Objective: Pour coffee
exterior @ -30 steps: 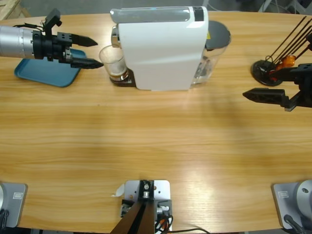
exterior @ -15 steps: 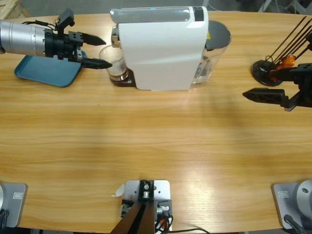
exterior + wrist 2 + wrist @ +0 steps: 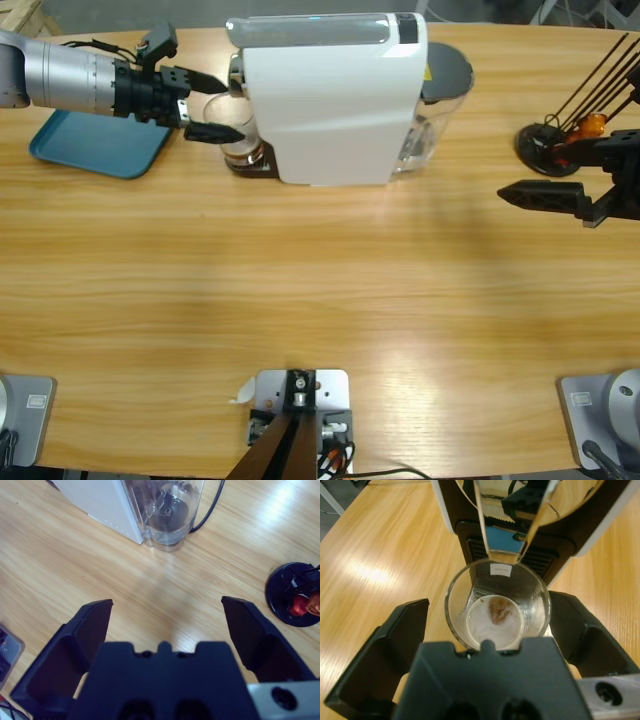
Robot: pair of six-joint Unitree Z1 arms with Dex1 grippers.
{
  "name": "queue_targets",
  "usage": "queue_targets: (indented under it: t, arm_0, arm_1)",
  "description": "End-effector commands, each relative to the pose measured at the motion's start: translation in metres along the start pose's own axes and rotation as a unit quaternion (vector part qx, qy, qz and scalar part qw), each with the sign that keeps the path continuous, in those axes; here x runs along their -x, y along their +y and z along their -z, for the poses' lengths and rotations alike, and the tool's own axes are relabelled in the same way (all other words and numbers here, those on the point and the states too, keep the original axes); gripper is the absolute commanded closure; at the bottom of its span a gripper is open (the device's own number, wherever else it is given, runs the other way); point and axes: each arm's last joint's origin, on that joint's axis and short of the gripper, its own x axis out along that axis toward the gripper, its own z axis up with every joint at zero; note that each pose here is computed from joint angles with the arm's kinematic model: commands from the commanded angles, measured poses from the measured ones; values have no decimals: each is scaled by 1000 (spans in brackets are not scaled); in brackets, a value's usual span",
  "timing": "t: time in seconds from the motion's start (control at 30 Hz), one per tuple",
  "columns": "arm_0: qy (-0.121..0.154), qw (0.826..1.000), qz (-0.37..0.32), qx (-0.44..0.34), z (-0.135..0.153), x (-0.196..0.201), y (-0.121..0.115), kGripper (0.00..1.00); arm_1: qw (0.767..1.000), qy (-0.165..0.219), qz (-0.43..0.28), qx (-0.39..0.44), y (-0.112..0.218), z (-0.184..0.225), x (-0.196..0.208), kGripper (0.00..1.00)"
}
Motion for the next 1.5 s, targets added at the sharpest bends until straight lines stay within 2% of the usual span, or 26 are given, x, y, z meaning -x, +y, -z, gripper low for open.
queue_targets:
  t: [0.03,0.23,0.33,0.37,0.47,0.53,0.57,0.7,0.73,0.77,0.8,1.27,1.5]
  arm_0:
    - [42,999,9,20,12,-23,-1,4]
    - [49,999,6,17,12,-26,-2,42]
    - [48,999,5,16,11,-26,-2,189]
    - [48,999,5,16,11,-26,-2,281]
    - [47,999,7,16,11,-25,-2,459]
    - [44,999,9,14,10,-26,-2,505]
    - [42,999,10,13,10,-26,-1,601]
    - [40,999,13,12,9,-26,-2,621]
    - [38,999,15,11,9,-25,-2,740]
    - [36,999,19,11,9,-25,-3,944]
    - [34,999,22,11,9,-24,-3,1000]
    - [26,999,30,16,11,-18,-5,1000]
    - [20,999,7,31,15,8,-4,1000]
  arm_1:
    - [1000,21,-6,-2,-2,5,-11,0]
    - [1000,21,-5,-1,-2,5,-10,0]
    - [1000,21,-5,-2,-2,5,-11,0]
    - [1000,21,-5,-2,-2,5,-11,0]
    - [1000,22,-5,-2,-2,5,-11,0]
    - [1000,21,-5,-2,-2,5,-11,0]
    - [1000,22,-5,-2,-2,5,-11,0]
    - [1000,22,-5,-2,-2,5,-11,0]
    - [1000,22,-5,-2,-2,5,-11,0]
    - [1000,22,-5,-2,-2,5,-11,0]
    - [1000,22,-5,-2,-2,5,-11,0]
    - [1000,20,-4,-1,-2,5,-10,0]
    - [1000,18,-4,-1,-2,6,-10,0]
